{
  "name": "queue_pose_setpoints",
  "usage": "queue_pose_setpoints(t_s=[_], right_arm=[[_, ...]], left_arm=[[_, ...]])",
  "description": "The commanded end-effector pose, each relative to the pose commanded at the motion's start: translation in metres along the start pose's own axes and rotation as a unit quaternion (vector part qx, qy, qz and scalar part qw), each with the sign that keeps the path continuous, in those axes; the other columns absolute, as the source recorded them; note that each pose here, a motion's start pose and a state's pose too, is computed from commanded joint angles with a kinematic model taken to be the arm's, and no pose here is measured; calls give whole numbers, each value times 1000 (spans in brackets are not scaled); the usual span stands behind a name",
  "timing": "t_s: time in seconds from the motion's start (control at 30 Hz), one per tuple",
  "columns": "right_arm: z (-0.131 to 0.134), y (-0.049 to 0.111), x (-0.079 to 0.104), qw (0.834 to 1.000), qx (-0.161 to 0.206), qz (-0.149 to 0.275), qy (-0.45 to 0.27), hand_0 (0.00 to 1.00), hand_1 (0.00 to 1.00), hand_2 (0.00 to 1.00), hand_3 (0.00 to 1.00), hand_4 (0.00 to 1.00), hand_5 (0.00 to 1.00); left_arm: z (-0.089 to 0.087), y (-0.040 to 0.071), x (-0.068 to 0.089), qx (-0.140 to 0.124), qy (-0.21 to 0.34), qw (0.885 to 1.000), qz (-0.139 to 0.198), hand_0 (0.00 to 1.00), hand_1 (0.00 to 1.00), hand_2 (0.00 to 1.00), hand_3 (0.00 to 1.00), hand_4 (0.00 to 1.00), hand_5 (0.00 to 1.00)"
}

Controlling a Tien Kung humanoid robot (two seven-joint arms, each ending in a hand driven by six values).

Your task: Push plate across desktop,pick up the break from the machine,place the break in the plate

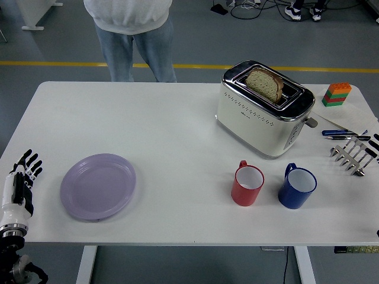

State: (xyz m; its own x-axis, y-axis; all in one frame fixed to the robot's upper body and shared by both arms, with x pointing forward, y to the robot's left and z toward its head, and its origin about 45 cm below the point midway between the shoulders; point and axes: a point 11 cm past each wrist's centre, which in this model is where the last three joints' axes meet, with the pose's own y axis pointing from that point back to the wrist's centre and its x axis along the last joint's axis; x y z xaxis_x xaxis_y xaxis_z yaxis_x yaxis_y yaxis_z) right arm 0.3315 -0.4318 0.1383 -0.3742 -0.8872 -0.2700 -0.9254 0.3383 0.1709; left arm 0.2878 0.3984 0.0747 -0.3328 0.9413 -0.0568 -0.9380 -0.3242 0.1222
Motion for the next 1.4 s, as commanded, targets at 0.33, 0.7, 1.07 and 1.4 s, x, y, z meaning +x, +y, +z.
queue_pose_setpoints(t_s=[0.33, 0.7, 1.07, 1.4], right_arm=[[0, 0, -1, 1000, 0, -1, 0, 713, 676, 678, 622, 509, 415], [-1, -1, -1, 1000, 1, -1, 0, 714, 676, 678, 622, 509, 415], [-1, -1, -1, 1000, 1, -1, -1, 713, 677, 677, 622, 509, 414], [-1, -1, -1, 1000, 2, -1, -1, 714, 675, 677, 622, 509, 413]], left_arm=[[-8, -2, -9, 15, -1, 1000, -14, 789, 808, 838, 880, 439, 998], [-15, -3, -13, 27, -2, 999, -18, 790, 808, 832, 868, 464, 998], [-21, -4, -19, 38, -6, 999, -27, 779, 804, 827, 861, 461, 998], [-26, -4, -30, 46, -8, 998, -40, 773, 800, 821, 851, 461, 998]])
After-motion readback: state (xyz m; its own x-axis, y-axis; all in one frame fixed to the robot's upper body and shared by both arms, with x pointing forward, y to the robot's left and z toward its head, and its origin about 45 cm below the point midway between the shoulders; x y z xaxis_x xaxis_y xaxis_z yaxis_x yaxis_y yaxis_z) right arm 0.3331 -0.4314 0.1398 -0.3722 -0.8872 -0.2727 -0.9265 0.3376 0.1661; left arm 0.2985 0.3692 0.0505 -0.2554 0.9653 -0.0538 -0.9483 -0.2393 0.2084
